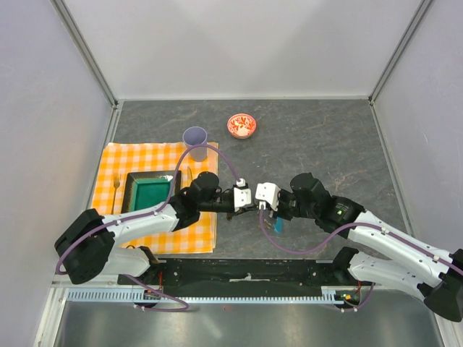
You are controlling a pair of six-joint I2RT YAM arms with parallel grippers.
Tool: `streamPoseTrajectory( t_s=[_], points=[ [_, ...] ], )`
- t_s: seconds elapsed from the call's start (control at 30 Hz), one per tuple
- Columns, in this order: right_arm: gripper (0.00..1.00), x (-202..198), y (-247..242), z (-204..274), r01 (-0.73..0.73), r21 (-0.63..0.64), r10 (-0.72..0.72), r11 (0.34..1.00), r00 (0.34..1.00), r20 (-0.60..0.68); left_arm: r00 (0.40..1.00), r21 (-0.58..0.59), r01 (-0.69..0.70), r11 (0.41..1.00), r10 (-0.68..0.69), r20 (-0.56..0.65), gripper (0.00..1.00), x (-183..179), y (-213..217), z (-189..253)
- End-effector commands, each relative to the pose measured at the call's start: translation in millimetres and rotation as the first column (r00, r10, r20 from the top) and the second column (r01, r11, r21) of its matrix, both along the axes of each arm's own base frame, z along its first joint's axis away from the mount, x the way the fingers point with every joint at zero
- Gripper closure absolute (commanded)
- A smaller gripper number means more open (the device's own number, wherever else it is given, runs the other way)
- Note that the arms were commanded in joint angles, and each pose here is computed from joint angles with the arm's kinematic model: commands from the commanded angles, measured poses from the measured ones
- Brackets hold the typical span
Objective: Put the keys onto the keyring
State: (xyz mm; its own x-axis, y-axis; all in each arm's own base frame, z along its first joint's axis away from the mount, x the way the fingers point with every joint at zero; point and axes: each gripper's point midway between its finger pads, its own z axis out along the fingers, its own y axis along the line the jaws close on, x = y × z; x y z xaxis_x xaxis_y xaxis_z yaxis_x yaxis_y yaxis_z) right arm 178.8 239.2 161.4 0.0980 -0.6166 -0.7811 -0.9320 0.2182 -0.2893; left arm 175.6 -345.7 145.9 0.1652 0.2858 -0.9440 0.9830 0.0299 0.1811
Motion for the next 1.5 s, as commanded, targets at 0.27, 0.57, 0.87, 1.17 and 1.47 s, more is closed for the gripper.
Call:
streamPoseTrajectory(
  t_s=[0.27, 0.57, 0.87, 1.17, 1.47],
  points=[
    [1.0, -0.3, -1.8, 4.6, 0.003, 0.011, -0.004, 1.0, 1.0, 0.024, 0.996, -0.06, 0.018, 0.998, -0.013, 0.087, 0.98, 3.7, -7.4, 24.2],
    [1.0, -5.1, 2.2, 7.4, -0.024, 0.029, 0.024, 0.999, 1.0, 0.011, 0.997, -0.053, 0.014, 0.998, -0.009, 0.083, 0.98, 5.0, -7.4, 22.2],
    [1.0, -6.2, 2.7, 9.8, -0.028, 0.038, 0.027, 0.999, 1.0, 0.012, 0.997, -0.05, 0.011, 0.999, -0.007, 0.082, 0.98, 5.5, -7.8, 21.4],
    [1.0, -7.2, 4.5, 9.2, -0.036, 0.039, 0.036, 0.999, 0.999, 0.004, 0.997, -0.05, 0.014, 0.999, -0.01, 0.08, 0.98, 5.1, -8.1, 21.2],
    [1.0, -7.9, 5.0, 8.4, -0.038, 0.039, 0.039, 0.998, 0.999, -0.002, 0.997, -0.043, 0.008, 0.999, -0.005, 0.079, 0.98, 6.4, -8.6, 18.9]
  ],
)
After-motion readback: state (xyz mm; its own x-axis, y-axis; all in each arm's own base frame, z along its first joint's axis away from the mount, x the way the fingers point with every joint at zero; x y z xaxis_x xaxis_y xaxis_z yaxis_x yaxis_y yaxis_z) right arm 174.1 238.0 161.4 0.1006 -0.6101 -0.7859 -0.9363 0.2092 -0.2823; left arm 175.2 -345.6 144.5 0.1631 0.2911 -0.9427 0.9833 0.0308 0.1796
